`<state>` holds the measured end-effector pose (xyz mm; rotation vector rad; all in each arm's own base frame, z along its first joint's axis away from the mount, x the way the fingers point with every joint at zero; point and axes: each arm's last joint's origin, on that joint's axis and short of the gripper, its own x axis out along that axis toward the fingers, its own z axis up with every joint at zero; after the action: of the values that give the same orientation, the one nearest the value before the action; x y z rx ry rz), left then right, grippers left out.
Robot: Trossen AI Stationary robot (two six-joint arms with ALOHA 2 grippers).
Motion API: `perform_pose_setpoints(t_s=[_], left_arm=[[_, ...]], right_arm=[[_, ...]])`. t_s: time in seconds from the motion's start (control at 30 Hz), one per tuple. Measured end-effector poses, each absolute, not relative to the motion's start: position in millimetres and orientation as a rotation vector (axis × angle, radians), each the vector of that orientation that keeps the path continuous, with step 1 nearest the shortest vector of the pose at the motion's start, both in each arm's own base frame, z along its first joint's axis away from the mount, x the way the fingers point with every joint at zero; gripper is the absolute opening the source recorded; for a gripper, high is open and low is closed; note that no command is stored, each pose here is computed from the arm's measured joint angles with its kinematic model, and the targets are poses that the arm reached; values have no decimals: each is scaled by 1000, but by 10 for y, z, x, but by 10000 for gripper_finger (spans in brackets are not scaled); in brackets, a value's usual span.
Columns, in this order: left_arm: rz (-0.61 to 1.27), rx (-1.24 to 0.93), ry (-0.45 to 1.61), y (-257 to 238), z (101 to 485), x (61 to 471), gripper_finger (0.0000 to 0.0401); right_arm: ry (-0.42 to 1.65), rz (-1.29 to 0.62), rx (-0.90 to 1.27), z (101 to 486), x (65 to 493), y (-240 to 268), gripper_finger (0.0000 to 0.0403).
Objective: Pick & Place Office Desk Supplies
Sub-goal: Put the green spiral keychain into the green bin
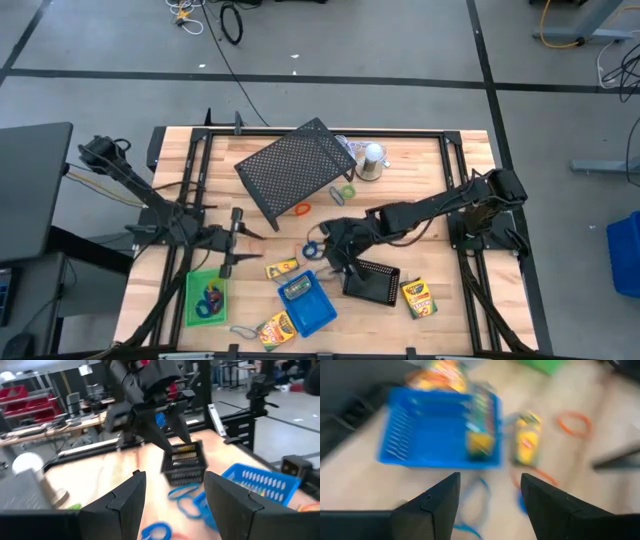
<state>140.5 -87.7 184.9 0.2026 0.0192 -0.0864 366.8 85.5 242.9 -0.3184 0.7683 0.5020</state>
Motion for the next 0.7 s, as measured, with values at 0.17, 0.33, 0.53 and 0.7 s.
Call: perform_pose_setpoints(t_s=[0.17,0.33,0.53,0.7], left_arm=[[-45,181,12,-749,1684,1335,207],[-15,184,15,-704,1671,1351,207],[12,218,15,-667,1674,1369,207],[30,217,11,-641,1682,1379,207]], right_arm=[[836,379,-290,2396,3707,409,217],[889,271,-183,2281,3671,-140,217],[1010,156,-80,1857,3442,-471,217],[1072,55,-100,1670,3312,-596,217]])
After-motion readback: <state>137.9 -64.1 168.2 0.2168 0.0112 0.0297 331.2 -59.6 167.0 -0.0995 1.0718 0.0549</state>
